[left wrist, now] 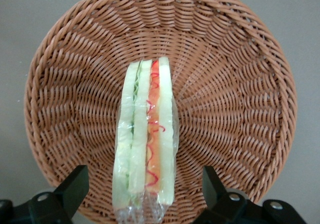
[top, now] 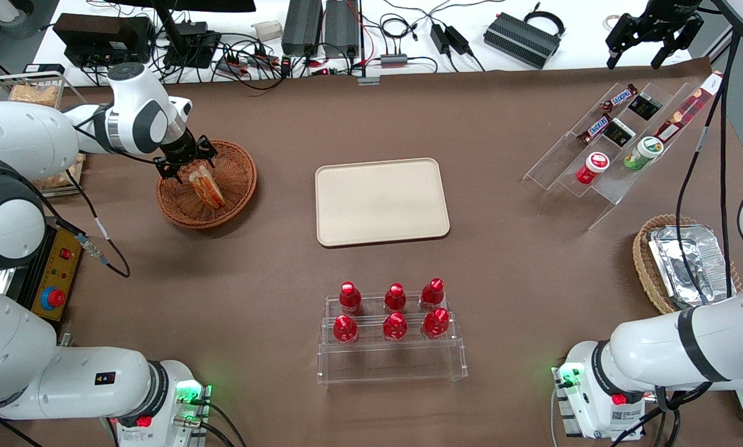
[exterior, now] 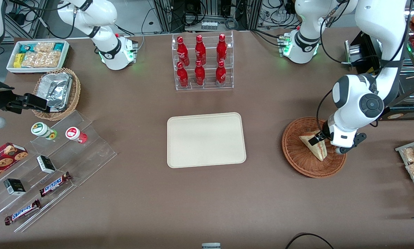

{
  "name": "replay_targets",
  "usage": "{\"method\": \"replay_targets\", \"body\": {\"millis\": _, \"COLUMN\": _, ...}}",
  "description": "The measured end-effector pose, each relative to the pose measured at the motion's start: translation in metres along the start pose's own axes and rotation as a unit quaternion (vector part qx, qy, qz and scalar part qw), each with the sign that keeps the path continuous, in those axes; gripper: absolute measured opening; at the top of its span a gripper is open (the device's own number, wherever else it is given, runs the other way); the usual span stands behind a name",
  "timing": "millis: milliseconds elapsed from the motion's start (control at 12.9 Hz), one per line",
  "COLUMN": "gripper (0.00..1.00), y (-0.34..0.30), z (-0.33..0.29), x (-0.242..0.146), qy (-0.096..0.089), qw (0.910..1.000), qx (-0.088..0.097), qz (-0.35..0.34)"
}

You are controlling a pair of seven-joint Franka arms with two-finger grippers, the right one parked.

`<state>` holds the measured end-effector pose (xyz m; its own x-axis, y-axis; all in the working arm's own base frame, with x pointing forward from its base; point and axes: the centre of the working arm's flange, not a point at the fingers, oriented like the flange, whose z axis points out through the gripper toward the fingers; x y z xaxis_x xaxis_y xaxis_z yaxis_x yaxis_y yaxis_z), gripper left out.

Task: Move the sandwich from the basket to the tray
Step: 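Lower the open left gripper and close it on the wrapped sandwich, then lift the sandwich out of the basket and carry it over the tray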

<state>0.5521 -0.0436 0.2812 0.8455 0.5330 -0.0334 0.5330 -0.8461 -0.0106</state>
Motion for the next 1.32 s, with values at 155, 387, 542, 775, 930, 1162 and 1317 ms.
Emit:
{"method": "replay_targets", "body": {"millis": 155, "gripper": 1.0, "y": -0.002, "z": 0.007, "x": -0.002, "qy": 0.0, "qw": 1.0, "qx": -0.001, "qz": -0.002}}
{"method": "replay_targets", "body": {"millis": 387, "gripper": 1.0, "y": -0.003, "z": 0.019, "x": -0.004, "qy": -0.005, "qw": 0.9999, "qx": 0.0, "qz": -0.009}}
{"method": "replay_targets", "body": {"millis": 542, "gripper": 0.98, "y": -0.004, "z": 0.028, "x": -0.005, "qy": -0.004, "qw": 0.9999, "qx": -0.002, "qz": -0.011}}
{"method": "replay_targets", "body": {"millis": 775, "gripper": 0.73, "y": -0.006, "z": 0.036, "x": -0.007, "qy": -0.007, "qw": 0.9998, "qx": -0.003, "qz": -0.016}}
{"method": "replay_targets", "body": {"millis": 930, "gripper": 0.51, "y": -0.006, "z": 0.036, "x": -0.007, "qy": -0.008, "qw": 0.9998, "qx": -0.004, "qz": -0.018}}
{"method": "replay_targets", "body": {"millis": 1162, "gripper": 0.22, "y": -0.004, "z": 0.026, "x": -0.004, "qy": -0.007, "qw": 0.9998, "qx": -0.004, "qz": -0.018}}
{"method": "replay_targets", "body": {"millis": 1317, "gripper": 0.19, "y": 0.004, "z": -0.001, "x": 0.002, "qy": -0.018, "qw": 0.9998, "qx": 0.004, "qz": -0.01}}
